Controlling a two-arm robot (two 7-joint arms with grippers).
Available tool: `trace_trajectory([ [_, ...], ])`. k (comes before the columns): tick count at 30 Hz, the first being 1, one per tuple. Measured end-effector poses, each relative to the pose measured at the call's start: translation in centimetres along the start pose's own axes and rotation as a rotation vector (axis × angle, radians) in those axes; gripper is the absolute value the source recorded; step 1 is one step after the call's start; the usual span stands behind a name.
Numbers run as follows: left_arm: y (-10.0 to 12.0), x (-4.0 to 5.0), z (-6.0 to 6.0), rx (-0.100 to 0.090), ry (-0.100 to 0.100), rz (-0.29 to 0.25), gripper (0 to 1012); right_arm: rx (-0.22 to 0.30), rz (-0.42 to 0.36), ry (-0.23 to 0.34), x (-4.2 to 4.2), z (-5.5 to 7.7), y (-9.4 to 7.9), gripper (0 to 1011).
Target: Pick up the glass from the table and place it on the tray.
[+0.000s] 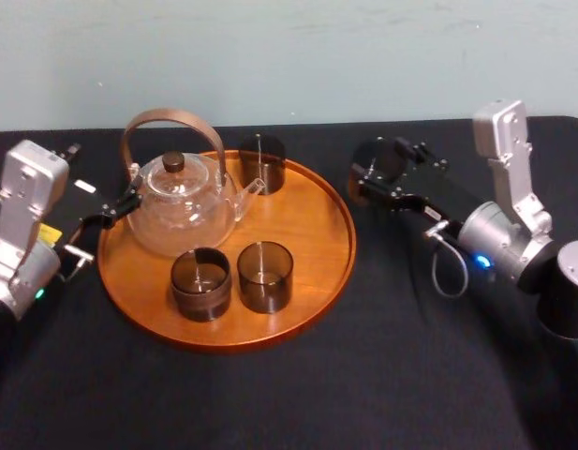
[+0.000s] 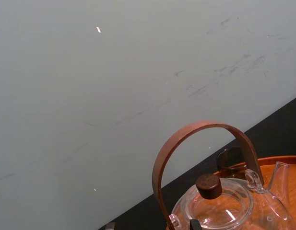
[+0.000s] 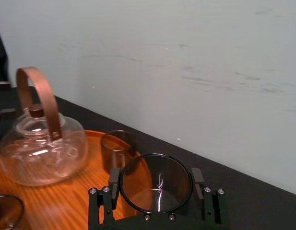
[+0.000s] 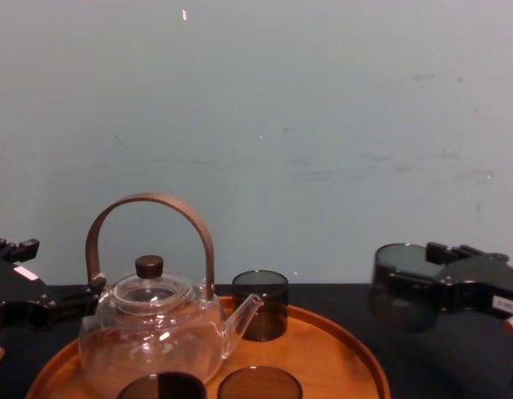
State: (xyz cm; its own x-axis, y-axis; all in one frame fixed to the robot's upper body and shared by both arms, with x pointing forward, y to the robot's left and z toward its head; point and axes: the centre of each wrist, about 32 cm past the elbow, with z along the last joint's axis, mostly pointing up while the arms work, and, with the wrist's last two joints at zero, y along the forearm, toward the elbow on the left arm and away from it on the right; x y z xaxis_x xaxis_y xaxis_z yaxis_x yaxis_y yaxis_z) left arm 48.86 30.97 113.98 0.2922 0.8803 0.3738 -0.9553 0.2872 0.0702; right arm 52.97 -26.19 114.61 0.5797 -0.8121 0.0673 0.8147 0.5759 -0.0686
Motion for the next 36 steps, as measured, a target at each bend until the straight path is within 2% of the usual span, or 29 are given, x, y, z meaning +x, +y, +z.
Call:
trace_trajectory([
  [8,0.0,0.00,0.0,0.000,0.000,0.000,1009,0.004,0.040,0.003,-1.20,-0.1,1.2,902],
  [19,0.0,0.00,0.0,0.000,0.000,0.000,1010,-0.007,0.077,0.033,-2.24,-1.4,3.2,902],
  [36,0.0,0.00,0.0,0.000,0.000,0.000,1009,-0.040,0.103,0.032,-2.83,-2.4,4.7,902],
])
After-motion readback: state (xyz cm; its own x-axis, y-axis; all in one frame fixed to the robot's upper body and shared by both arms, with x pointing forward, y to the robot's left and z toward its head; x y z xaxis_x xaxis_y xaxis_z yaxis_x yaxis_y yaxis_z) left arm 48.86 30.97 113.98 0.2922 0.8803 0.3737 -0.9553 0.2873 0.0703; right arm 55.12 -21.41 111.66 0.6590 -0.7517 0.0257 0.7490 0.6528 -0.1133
